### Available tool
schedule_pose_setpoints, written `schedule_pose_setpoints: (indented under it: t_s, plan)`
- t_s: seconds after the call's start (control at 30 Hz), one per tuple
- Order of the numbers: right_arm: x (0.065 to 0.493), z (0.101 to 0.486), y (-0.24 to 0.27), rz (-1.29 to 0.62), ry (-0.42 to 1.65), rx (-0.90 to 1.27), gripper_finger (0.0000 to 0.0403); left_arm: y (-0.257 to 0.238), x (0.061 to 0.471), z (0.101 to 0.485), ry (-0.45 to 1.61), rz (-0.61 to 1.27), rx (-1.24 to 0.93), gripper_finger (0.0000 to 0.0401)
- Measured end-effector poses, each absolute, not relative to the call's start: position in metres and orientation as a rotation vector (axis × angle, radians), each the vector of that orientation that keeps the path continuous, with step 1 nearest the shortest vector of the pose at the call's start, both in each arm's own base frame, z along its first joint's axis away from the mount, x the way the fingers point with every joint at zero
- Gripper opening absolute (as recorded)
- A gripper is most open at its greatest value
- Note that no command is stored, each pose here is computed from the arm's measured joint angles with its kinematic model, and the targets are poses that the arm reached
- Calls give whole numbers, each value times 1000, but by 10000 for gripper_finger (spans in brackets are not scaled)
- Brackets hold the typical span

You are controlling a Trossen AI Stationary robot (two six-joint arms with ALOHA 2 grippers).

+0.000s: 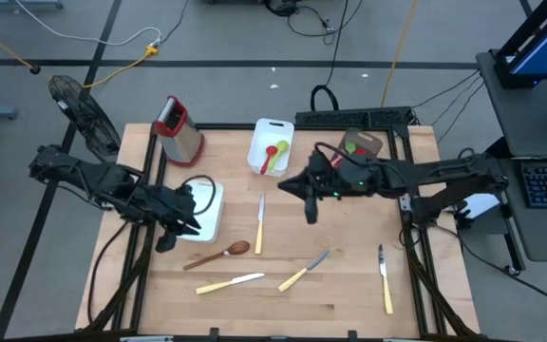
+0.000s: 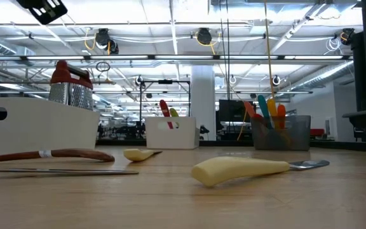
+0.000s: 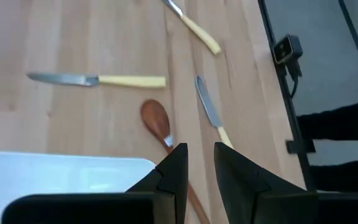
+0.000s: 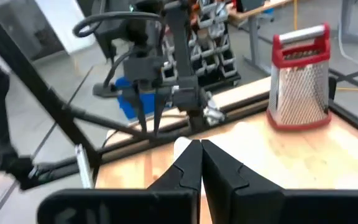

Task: Pick & Place Kitchen Items
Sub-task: Put the brown serving spoon into the top white bin

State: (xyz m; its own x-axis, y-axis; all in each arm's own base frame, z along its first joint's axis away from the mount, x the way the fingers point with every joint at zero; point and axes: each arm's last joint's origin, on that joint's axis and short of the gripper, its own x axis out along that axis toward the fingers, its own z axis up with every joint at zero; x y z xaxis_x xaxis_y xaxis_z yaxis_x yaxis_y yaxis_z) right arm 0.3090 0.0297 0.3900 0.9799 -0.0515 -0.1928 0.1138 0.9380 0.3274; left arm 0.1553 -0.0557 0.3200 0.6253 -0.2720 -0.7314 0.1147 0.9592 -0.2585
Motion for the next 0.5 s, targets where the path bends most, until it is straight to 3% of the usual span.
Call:
schedule_pose_setpoints:
  t_s: [0.3, 0.5]
  plan:
    - [261, 409, 40, -53, 217, 321, 2, -82, 165, 305, 995, -200, -267, 81]
    - [224, 393, 38, -22, 170, 328, 1, -101, 179, 291, 1046, -131, -303, 81]
